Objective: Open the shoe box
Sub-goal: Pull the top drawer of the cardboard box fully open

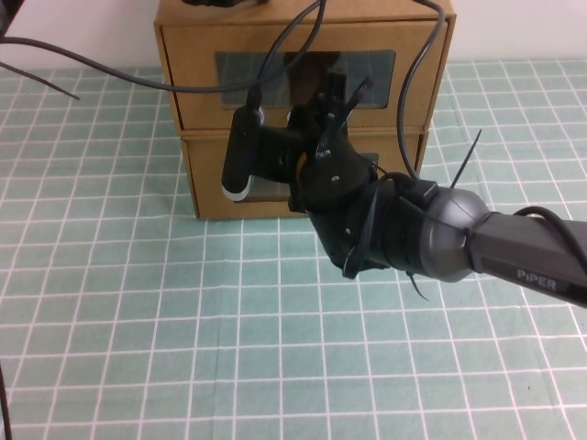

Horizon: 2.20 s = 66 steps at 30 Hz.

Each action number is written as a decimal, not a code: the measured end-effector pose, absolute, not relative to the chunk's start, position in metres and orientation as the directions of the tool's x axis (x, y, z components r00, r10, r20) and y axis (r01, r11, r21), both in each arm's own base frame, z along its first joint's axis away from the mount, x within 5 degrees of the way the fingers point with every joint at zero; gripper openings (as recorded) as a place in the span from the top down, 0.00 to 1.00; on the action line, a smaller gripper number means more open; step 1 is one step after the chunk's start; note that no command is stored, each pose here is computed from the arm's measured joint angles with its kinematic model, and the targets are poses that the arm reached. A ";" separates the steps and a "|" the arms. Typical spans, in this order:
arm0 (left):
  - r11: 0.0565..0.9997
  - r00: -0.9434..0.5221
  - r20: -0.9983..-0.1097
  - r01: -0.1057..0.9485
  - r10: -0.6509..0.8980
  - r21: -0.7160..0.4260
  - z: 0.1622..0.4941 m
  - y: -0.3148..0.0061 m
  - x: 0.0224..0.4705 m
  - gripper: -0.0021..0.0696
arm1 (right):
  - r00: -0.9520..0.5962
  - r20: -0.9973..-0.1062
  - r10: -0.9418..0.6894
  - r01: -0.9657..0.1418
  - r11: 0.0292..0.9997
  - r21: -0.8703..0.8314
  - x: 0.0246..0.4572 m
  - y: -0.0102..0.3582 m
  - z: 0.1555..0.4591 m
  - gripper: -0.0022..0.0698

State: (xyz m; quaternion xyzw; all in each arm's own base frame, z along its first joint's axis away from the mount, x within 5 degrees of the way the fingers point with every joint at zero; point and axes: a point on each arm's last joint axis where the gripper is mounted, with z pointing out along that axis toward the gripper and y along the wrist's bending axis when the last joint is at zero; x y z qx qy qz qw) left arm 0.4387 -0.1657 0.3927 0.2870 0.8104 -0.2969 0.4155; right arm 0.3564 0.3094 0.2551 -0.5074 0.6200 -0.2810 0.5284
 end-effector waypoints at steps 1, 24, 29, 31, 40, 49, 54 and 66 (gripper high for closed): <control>0.659 -0.491 -0.844 0.711 0.218 -0.244 0.393 -0.166 0.439 0.98 | 0.071 -0.377 -0.923 -0.332 0.335 -0.882 0.354 0.310 0.257 0.87; 0.662 -0.512 -0.832 0.702 0.214 -0.262 0.392 -0.161 0.439 0.98 | 0.030 -0.364 -0.931 -0.294 0.340 -0.893 0.298 0.303 0.268 0.72; 0.661 -0.513 -0.831 0.703 0.214 -0.263 0.392 -0.161 0.439 0.98 | 0.025 -0.390 -0.920 -0.285 0.368 -0.885 0.317 0.308 0.269 0.59; 0.660 -0.514 -0.831 0.703 0.213 -0.265 0.392 -0.161 0.439 0.98 | 0.026 -0.397 -0.917 -0.287 0.374 -0.882 0.324 0.309 0.268 0.60; 0.659 -0.514 -0.831 0.703 0.212 -0.267 0.392 -0.161 0.439 0.98 | 0.029 -0.420 -0.907 -0.315 0.391 -0.865 0.356 0.306 0.257 0.63; 0.662 -0.515 -0.831 0.701 0.210 -0.267 0.392 -0.159 0.440 0.98 | 0.036 -0.447 -0.894 -0.310 0.415 -0.855 0.374 0.311 0.255 0.85; 0.662 -0.516 -0.831 0.700 0.210 -0.267 0.392 -0.158 0.440 0.98 | 0.028 -0.453 -0.891 -0.321 0.421 -0.848 0.372 0.311 0.254 0.85; 0.652 -0.526 -0.824 0.704 0.213 -0.281 0.391 -0.159 0.438 0.98 | -0.006 -0.441 -0.897 -0.397 0.407 -0.823 0.293 0.298 0.247 0.98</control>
